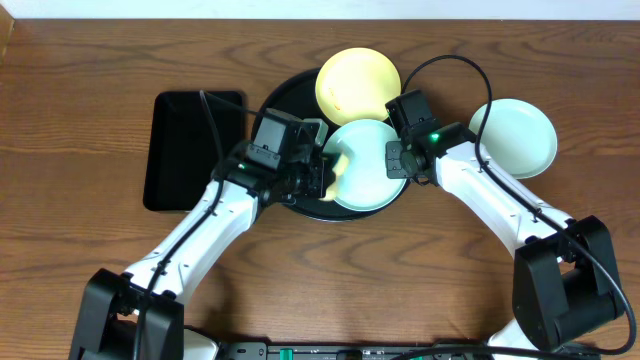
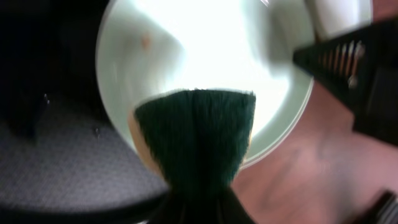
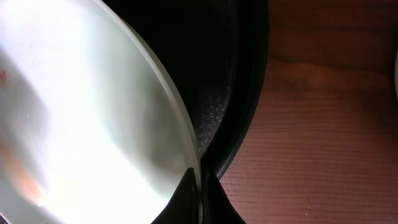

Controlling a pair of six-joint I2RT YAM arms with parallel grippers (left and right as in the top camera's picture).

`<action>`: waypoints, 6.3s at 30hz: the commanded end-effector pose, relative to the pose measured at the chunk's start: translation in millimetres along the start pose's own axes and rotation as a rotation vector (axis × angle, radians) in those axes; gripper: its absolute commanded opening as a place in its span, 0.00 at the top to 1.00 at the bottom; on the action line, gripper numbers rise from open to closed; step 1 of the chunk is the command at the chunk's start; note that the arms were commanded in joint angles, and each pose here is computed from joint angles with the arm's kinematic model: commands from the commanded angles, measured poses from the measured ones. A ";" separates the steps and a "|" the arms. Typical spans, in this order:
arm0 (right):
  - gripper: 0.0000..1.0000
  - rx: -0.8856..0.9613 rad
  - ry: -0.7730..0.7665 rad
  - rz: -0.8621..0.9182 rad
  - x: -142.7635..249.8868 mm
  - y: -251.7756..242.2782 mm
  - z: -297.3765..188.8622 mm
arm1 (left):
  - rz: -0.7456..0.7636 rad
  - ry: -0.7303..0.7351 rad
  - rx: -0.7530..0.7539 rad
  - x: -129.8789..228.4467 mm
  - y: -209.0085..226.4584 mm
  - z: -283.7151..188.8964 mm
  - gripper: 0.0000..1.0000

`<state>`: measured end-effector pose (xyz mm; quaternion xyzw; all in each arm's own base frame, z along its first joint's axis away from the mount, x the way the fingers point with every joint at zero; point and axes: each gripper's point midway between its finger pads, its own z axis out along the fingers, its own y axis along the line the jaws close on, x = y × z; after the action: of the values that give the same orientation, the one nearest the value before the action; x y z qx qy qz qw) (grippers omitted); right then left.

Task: Clean dirty plates on tray and stack at the side
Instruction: 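Continue scrubbing the held pale green plate with the left gripper sponge, then withdraw the left gripper with the sponge to the black rectangular tray, then carry the pale green plate right and stack it on the first plate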

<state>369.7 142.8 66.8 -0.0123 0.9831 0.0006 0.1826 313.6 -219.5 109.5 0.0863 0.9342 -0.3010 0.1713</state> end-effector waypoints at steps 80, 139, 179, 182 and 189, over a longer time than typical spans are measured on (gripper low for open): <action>0.99 -0.014 0.017 -0.041 7.1 10.0 3.2 | -0.192 0.022 0.117 -26.8 50.4 90.9 0.92; 0.99 -0.044 -0.059 -0.041 -17.5 17.9 -17.9 | -0.414 -0.109 -0.172 -45.5 155.2 -106.1 0.92; 0.99 0.496 -0.782 -0.404 -105.2 119.1 -143.5 | -0.439 -0.035 -0.404 -5.8 206.3 -126.4 0.92; 0.99 0.491 -0.790 -0.397 -106.2 120.2 -144.7 | -0.438 -0.037 -0.403 -6.1 206.5 -126.1 0.92; 0.99 0.478 -0.790 -0.384 -106.0 120.5 -143.5 | -0.438 -0.037 -0.403 -6.3 206.4 -126.0 0.92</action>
<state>414.2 265.8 229.2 -0.1665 0.7953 -0.2522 0.5255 344.1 19.2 99.9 -0.1631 0.9661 -0.1477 0.1352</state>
